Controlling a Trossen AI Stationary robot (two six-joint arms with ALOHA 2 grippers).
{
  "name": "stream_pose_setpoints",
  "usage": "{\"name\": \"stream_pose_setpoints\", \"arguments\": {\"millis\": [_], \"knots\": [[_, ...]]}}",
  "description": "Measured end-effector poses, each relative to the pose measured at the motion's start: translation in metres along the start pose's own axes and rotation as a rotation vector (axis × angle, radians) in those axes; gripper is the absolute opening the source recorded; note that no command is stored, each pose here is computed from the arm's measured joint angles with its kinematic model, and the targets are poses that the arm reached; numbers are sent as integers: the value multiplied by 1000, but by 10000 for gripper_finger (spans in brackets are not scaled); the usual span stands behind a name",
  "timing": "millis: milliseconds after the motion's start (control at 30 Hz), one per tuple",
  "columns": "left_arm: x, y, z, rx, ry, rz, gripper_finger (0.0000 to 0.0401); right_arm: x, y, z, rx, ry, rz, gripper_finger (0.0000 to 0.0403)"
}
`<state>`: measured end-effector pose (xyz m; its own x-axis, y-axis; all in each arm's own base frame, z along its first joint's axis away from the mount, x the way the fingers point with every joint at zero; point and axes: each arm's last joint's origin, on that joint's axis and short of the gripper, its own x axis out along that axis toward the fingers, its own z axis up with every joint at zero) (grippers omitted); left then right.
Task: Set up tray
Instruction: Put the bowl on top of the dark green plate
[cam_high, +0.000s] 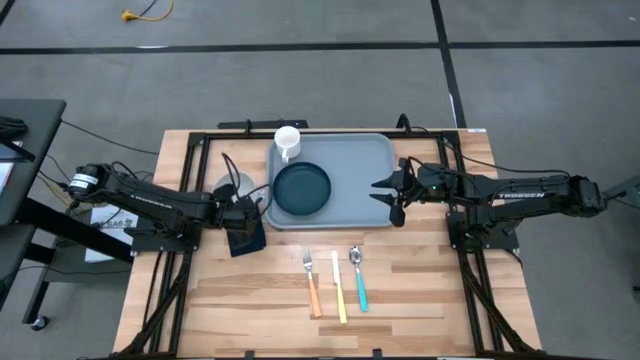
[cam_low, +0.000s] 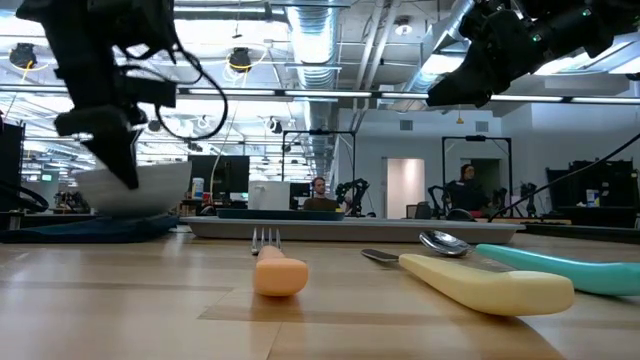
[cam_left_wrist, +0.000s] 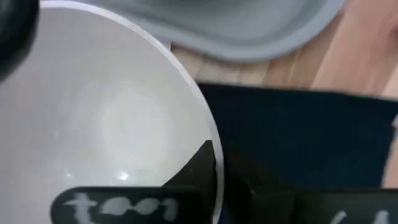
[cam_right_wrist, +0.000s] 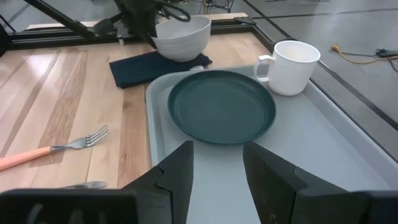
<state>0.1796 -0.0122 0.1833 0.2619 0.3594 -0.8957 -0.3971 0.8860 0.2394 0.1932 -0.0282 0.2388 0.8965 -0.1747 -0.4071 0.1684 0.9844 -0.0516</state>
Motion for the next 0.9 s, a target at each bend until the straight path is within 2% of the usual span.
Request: {"name": "stream_pose_setpoints", "arguments": {"millis": [433,667,767,900], "knots": [[-42,0,41,20,-164,-42,0,0,0,0,-1,0,0,134],[-61,7,63,-125,-255,-81,0,0,0,1,-2,-9,0,134],[-61,7,75,-116,-268,-83,0,0,0,2,-2,-24,-1,134],[-50,1,100,-48,-217,-102,0,0,0,3,-1,-36,-1,134]]}}
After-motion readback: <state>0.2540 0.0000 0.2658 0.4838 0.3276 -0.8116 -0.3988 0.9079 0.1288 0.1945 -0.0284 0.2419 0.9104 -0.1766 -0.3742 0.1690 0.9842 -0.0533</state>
